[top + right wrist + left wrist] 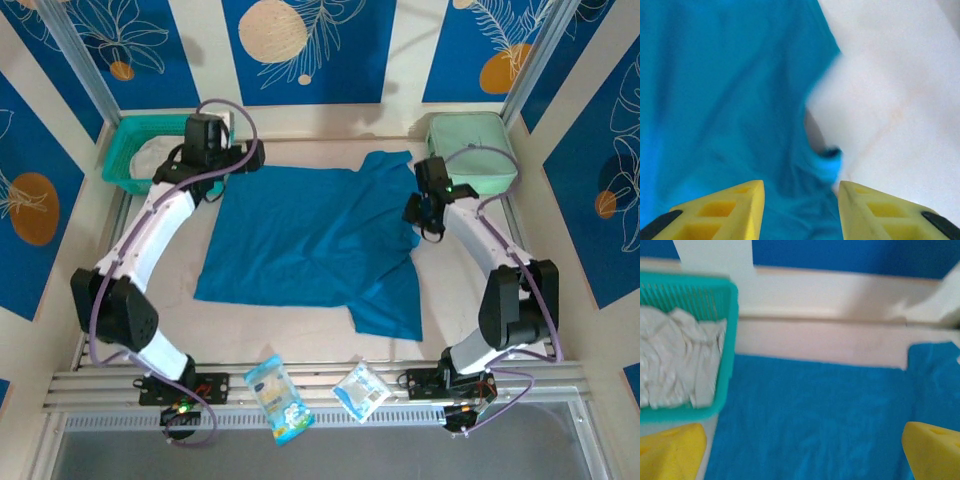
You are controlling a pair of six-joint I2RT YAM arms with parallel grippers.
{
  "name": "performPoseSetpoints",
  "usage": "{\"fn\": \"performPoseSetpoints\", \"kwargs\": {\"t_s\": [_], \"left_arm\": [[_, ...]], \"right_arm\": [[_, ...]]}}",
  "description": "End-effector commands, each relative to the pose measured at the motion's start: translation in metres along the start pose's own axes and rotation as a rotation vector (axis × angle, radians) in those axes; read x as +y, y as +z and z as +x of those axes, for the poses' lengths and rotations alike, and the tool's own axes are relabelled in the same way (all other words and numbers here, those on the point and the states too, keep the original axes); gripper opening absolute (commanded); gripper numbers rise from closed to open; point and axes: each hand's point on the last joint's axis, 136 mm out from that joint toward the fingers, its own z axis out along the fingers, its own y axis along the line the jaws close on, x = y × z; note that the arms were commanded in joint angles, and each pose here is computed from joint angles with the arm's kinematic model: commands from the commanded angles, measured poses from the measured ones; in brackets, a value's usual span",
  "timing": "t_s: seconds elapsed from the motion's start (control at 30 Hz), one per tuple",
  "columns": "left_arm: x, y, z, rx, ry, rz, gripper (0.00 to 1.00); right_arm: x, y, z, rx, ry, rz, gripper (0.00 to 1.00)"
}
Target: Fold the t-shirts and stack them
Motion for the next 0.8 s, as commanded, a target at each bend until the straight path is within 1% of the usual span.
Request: {"fn": "performPoseSetpoints", "kwargs": {"t_s": [0.0, 0.1, 0.2, 0.3, 0.47, 0.53, 0.63, 0.77], "left_arm": [[-0.003, 0.002, 0.068, 0.168, -0.042, 0.019, 1.0], [-0.005, -0.008, 0.098, 0.207, -0.068, 0.034, 1.0], [-0.006, -0.018, 0.12, 0.233, -0.084, 0.047, 1.0], [-0.003, -0.026, 0.136, 0.254, -0.089, 0.05, 1.0], [0.003, -0.033, 0.148, 0.258, -0.086, 0.041, 1.0], [0.006, -0.034, 0.152, 0.261, -0.085, 0.034, 1.0], [0.007, -0.035, 0.157, 0.267, -0.082, 0.037, 1.0], [0.007, -0.033, 0.166, 0.284, -0.083, 0.046, 1.0]], "right_arm": [[-0.023, 0.023, 0.047, 0.135, 0.029, 0.08, 0.41], [-0.031, 0.041, 0.068, 0.202, 0.048, 0.112, 0.37], [-0.032, 0.058, 0.082, 0.251, 0.062, 0.123, 0.34], [-0.03, 0.071, 0.088, 0.287, 0.067, 0.129, 0.31], [-0.026, 0.082, 0.099, 0.324, 0.058, 0.151, 0.26], [-0.027, 0.083, 0.102, 0.332, 0.054, 0.17, 0.18], [-0.032, 0.079, 0.103, 0.33, 0.053, 0.199, 0.01], [-0.043, 0.061, 0.097, 0.305, 0.053, 0.244, 0.0]]}}
